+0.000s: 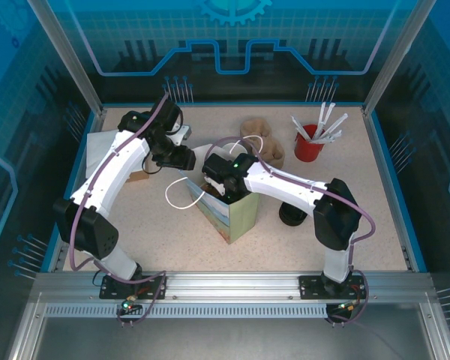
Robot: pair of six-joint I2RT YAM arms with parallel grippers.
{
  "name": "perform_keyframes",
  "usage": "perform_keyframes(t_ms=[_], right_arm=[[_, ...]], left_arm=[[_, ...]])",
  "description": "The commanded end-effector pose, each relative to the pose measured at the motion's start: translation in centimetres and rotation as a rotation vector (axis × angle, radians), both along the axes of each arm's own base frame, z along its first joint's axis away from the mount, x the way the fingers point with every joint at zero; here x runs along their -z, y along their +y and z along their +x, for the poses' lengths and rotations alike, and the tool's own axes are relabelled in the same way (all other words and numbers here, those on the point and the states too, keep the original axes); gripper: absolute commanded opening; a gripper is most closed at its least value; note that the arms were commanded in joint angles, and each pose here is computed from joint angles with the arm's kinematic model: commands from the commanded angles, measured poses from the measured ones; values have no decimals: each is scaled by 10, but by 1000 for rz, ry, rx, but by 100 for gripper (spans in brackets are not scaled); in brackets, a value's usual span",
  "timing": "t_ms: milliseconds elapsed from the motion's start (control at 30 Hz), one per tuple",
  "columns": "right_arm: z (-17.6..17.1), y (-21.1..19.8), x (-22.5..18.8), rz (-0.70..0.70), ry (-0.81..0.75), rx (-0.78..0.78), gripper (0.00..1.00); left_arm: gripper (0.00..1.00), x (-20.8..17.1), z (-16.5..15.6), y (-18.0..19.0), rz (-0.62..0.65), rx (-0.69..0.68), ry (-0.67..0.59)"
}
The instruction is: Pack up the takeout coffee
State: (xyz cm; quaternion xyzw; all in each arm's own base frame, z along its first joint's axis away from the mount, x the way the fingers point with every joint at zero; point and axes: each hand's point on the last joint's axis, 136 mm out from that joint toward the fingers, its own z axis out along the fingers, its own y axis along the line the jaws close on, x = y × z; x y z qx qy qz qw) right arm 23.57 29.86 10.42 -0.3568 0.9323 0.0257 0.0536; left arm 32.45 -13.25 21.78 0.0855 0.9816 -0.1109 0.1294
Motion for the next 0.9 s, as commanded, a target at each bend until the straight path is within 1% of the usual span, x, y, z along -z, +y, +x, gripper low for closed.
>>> perform_keyframes(t_ms=[0, 200, 433, 700, 867], right_arm=[[-11, -21, 22, -78, 81, 4, 81], [-9, -18, 13, -55, 63, 7, 90], [-6, -17, 5, -42, 44, 16, 100], [-2, -11, -5, -12, 31, 34, 100], [1, -8, -13, 0, 22, 47, 100]], left_arm=[[55, 2, -2, 3, 36, 20, 22], [55, 1, -2, 1, 24, 22, 24], [48, -5, -4, -6, -22, 30, 9], [42, -6, -5, -9, -42, 33, 9], [36, -7, -5, -10, -50, 35, 3]])
